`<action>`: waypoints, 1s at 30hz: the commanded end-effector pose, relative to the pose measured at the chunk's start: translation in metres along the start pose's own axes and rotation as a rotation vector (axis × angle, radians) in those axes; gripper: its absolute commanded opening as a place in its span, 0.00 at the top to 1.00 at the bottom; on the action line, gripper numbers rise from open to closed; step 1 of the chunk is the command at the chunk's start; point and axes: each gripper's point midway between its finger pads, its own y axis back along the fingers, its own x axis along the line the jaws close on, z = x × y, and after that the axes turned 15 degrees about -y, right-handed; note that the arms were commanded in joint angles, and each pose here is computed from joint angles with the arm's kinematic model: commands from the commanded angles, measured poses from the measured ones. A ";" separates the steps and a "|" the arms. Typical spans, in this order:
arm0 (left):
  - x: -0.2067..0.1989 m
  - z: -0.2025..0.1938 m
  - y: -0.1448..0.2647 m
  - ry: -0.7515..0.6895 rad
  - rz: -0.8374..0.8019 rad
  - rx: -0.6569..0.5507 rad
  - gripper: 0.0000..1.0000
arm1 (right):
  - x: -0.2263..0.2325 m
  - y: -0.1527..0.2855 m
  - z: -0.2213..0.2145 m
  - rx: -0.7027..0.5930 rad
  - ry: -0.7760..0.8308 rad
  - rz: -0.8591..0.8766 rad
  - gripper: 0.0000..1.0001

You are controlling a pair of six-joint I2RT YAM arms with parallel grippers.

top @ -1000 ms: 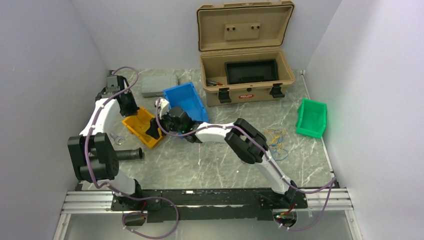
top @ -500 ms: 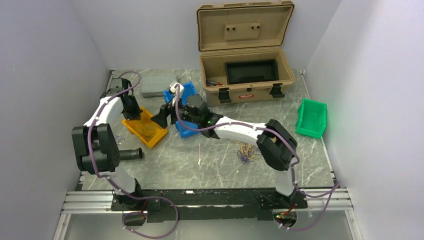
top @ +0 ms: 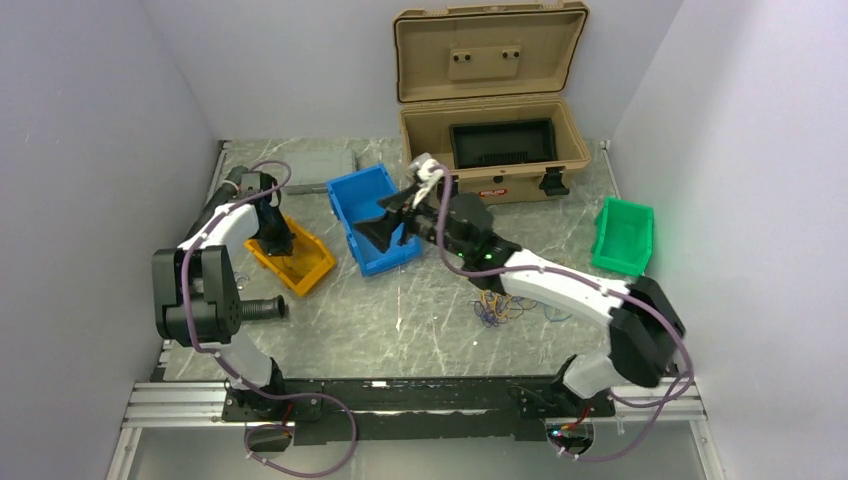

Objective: Untangle the cables
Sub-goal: Place the cable in the bin.

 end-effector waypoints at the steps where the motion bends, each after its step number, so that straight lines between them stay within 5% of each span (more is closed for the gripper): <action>1: -0.002 0.021 0.006 -0.018 0.048 -0.059 0.86 | 0.011 0.040 0.043 -0.119 0.040 -0.020 0.17; 6: -0.003 0.035 0.035 -0.039 0.077 -0.119 0.71 | -0.006 0.070 0.052 -0.141 0.023 -0.107 0.16; 9: -0.002 0.039 0.049 -0.054 0.077 -0.142 0.44 | -0.014 0.083 0.051 -0.142 0.009 -0.136 0.16; 20: -0.010 0.042 0.102 -0.104 0.013 -0.203 0.32 | -0.046 0.121 0.039 -0.123 -0.032 -0.278 0.16; 25: -0.057 0.042 0.145 -0.228 -0.249 -0.332 0.22 | -0.077 0.152 0.032 -0.128 -0.089 -0.467 0.15; 27: -0.094 0.029 0.160 -0.320 -0.390 -0.373 0.02 | -0.090 0.168 0.029 -0.125 -0.128 -0.543 0.15; 30: -0.136 0.011 0.182 -0.434 -0.484 -0.417 0.01 | -0.115 0.203 0.018 -0.105 -0.208 -0.717 0.12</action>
